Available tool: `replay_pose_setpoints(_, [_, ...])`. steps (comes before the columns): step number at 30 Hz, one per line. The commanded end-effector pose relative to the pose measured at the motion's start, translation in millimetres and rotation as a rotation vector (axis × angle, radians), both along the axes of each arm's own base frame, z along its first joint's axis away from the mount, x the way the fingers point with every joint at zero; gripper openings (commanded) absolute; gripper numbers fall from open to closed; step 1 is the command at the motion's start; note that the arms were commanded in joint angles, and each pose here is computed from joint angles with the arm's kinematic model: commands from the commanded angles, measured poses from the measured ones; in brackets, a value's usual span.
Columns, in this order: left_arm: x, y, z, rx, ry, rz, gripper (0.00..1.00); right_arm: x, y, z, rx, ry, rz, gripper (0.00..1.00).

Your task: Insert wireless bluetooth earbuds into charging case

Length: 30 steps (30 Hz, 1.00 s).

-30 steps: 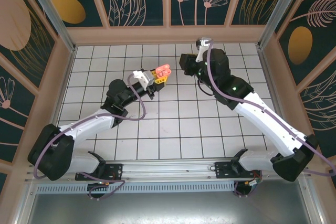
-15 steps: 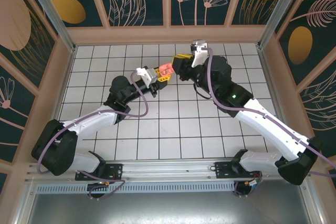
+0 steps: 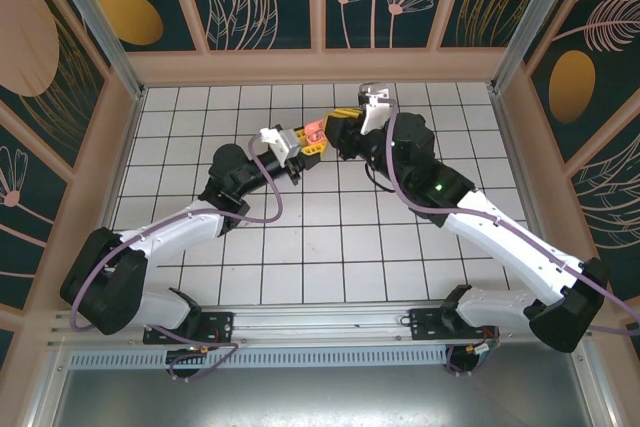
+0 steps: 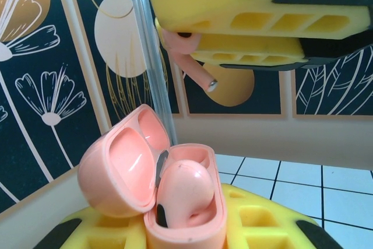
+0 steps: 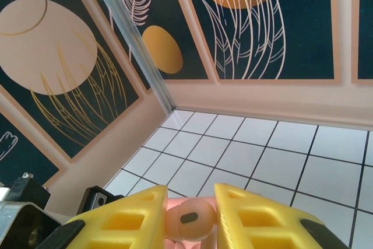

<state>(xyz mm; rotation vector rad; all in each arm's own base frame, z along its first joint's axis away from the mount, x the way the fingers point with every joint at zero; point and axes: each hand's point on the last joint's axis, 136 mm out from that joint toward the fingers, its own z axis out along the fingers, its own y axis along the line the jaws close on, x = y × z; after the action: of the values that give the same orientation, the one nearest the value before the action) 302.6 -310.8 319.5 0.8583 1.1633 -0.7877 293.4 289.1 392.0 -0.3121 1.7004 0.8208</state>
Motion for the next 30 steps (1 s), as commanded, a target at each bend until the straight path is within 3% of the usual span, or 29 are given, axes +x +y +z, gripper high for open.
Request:
replay_pose_setpoints(1, [-6,-3,25,-0.049,-0.054,-0.031,0.0,0,7,2,0.025,-0.022,0.015,0.26])
replay_pose_setpoints(30, [-11,-6,35,-0.066,-0.069,-0.041,0.0,17,0,-30,0.006,0.034,-0.035,0.25])
